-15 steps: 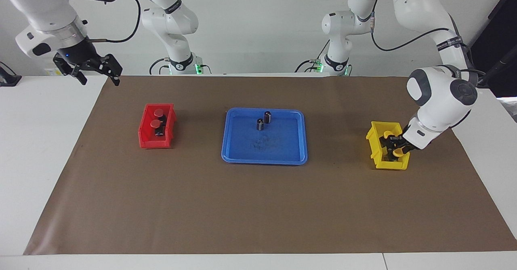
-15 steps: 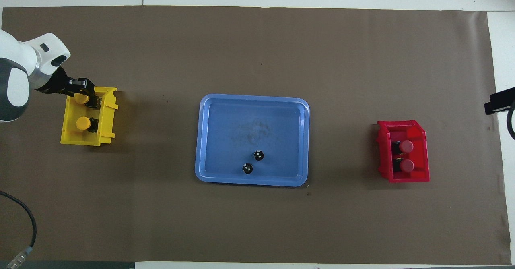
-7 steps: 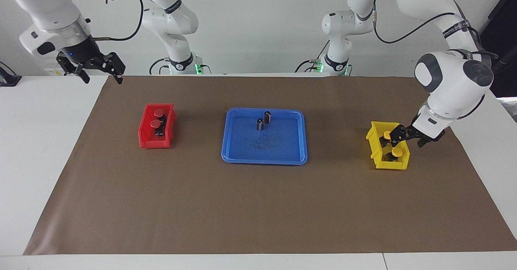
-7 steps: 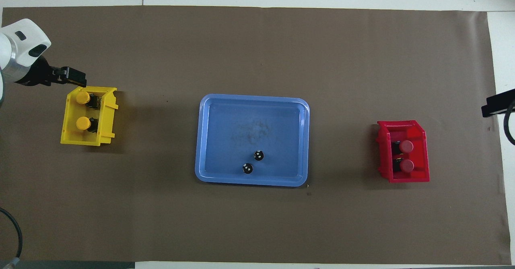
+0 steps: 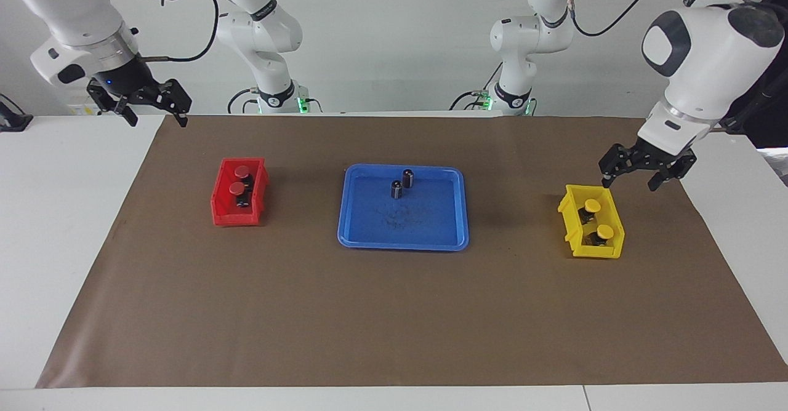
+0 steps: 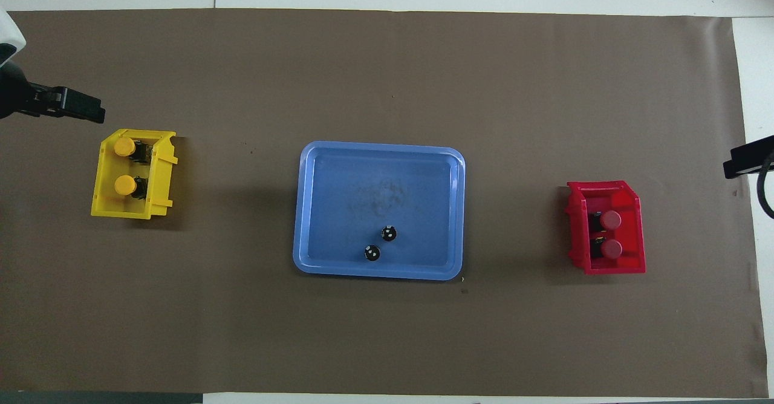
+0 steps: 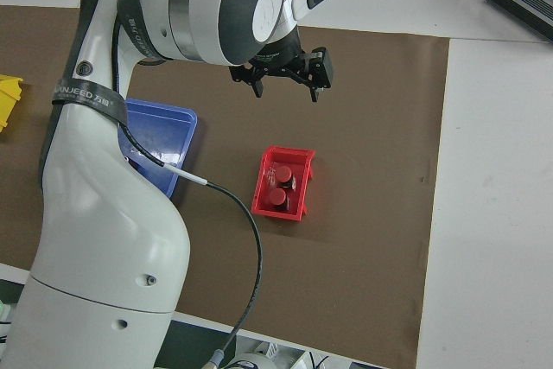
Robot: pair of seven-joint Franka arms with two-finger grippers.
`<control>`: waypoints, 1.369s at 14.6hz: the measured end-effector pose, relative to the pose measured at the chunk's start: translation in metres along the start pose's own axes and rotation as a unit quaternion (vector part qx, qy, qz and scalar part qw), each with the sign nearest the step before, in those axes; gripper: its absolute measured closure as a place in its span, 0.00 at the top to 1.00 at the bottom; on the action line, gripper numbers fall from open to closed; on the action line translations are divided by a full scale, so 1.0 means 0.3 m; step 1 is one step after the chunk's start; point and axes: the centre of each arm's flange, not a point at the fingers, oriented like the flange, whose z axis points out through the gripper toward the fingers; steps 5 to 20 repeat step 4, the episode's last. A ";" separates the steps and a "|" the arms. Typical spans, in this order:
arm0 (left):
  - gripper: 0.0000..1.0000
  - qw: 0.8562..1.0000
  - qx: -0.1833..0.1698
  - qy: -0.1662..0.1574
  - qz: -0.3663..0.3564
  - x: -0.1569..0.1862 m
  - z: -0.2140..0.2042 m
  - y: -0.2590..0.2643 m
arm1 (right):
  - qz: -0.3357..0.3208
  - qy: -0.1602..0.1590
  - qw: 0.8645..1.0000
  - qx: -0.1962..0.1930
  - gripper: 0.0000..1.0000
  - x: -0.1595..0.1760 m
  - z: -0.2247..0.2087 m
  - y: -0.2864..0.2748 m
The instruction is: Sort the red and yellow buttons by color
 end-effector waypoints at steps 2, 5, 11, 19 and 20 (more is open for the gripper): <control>1.00 1.000 -0.001 -0.007 0.001 -0.023 -0.056 0.005 | 0.000 -0.002 1.000 0.000 1.00 0.000 0.006 -0.001; 1.00 1.000 -0.001 -0.008 0.000 -0.041 -0.089 0.006 | 0.000 -0.004 1.000 0.000 1.00 0.000 0.013 -0.002; 1.00 1.000 -0.001 -0.008 0.000 -0.041 -0.089 0.006 | 0.000 -0.004 1.000 0.000 1.00 0.000 0.013 -0.002; 1.00 1.000 -0.001 -0.008 0.000 -0.041 -0.089 0.006 | 0.000 -0.004 1.000 0.000 1.00 0.000 0.013 -0.002; 1.00 1.000 -0.001 -0.008 0.000 -0.041 -0.089 0.006 | 0.000 -0.004 1.000 0.000 1.00 0.000 0.013 -0.002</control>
